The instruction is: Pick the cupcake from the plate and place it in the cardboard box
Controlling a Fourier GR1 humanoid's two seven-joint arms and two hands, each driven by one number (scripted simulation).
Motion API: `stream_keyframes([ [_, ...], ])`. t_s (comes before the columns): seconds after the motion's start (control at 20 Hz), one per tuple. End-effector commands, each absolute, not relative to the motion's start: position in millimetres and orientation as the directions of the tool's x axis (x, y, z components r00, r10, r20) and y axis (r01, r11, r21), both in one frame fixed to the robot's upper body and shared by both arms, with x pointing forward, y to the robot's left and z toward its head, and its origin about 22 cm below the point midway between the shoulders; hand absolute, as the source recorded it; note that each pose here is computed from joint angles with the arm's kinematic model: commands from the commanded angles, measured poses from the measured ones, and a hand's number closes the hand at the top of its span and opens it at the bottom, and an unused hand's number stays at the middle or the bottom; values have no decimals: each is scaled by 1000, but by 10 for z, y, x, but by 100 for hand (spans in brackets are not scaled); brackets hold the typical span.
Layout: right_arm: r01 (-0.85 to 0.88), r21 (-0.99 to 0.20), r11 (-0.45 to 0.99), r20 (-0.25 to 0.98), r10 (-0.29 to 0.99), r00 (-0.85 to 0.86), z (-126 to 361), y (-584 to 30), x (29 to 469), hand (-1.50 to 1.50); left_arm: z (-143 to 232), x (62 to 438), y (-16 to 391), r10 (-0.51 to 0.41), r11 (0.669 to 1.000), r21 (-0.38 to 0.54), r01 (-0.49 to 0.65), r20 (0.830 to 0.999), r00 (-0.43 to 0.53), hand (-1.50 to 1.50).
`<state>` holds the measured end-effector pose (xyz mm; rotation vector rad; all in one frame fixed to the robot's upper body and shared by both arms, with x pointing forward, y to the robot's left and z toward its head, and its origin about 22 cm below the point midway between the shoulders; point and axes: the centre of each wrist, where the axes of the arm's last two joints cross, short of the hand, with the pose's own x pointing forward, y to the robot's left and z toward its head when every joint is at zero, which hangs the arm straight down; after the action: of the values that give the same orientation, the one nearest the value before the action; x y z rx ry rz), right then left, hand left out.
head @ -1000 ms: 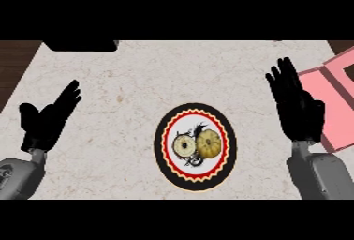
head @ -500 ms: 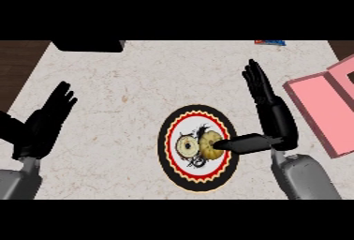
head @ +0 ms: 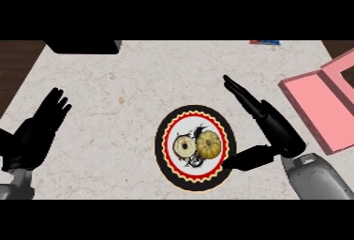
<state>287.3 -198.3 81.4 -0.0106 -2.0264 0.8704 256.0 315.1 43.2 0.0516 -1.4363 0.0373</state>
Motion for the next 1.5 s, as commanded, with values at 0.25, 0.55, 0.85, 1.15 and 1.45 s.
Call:
stream_keyframes([
  [0.25,-327,-906,269,412,733,-541,1252,-1582,2794,-150,420,2479,3210,0,998,9,-59,989,148,0],
  [0.55,-426,-892,149,362,801,-477,1392,-882,2672,-150,437,2444,3172,4,999,3,-50,990,137,0],
  [0.85,-532,-836,138,383,840,-384,1401,-644,2698,-150,554,2349,3220,2,998,6,-59,991,131,0],
  [1.15,-577,-811,98,360,861,-359,1232,-840,2957,-150,564,2640,3168,2,997,9,-72,990,142,0],
  [1.45,-584,-810,57,322,875,-361,1057,-926,2641,-150,607,2523,3211,-13,998,22,-66,991,131,0],
])
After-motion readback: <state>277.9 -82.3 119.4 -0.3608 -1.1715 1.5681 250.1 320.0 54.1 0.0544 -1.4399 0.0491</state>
